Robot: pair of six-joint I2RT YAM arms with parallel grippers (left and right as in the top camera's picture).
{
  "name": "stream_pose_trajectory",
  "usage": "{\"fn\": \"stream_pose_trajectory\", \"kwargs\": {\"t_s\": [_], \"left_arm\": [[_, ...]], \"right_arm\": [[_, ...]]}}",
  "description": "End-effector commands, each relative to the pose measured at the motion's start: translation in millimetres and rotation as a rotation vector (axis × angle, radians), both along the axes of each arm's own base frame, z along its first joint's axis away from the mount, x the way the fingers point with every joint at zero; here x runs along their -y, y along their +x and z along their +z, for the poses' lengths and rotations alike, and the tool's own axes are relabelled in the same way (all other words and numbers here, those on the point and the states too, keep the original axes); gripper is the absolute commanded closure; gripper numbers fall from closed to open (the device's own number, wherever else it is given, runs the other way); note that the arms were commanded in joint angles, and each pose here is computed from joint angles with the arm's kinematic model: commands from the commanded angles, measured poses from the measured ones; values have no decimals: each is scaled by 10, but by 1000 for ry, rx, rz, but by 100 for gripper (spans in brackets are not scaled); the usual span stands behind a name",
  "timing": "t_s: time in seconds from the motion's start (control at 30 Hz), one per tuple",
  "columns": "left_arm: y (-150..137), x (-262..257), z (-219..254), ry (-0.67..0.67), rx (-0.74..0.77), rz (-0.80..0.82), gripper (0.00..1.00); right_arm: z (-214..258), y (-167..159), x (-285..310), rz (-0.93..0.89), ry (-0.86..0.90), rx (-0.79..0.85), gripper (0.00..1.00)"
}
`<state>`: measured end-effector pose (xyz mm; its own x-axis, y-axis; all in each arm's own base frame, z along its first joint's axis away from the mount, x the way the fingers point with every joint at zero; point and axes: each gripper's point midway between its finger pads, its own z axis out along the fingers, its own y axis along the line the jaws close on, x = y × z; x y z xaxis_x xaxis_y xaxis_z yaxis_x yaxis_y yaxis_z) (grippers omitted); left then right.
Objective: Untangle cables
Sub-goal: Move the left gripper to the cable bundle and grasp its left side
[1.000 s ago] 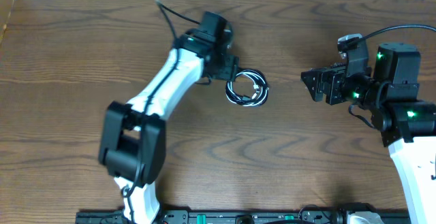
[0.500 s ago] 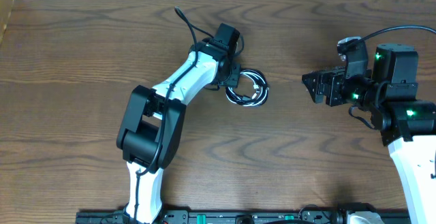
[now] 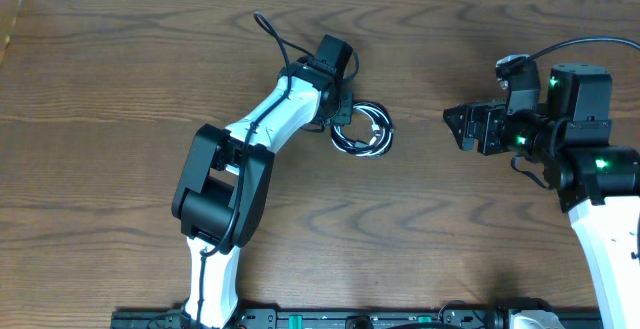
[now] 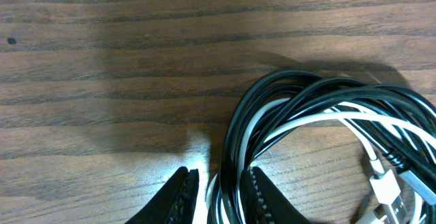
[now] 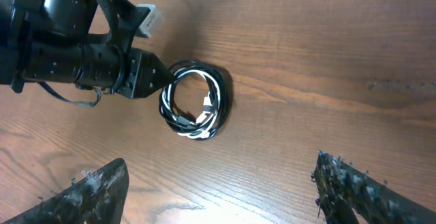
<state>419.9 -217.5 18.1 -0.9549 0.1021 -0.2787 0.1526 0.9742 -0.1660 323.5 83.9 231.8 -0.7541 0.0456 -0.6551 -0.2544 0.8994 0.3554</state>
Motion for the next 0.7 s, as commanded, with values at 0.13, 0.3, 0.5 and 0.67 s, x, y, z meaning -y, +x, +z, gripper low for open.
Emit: {"fn": "stream_pose_trajectory", "kwargs": {"t_s": [0.13,0.3,0.5,0.67], "left_arm": [[-99,-80,-183,30,-39,15,74],[-101,-77,-184,30,-39,14,87],[-169,-25,-221,35,-47,-3,91],[-270,25,-278,45,-64,-24,93]], "right_arm": [[-40,34,1,-12,6,-25,16],[-102,56,-1,-12,5,-45,16],[-154,73,-1,-13,5,-62,16],[-183,84,-1,-21,11,-75,16]]}}
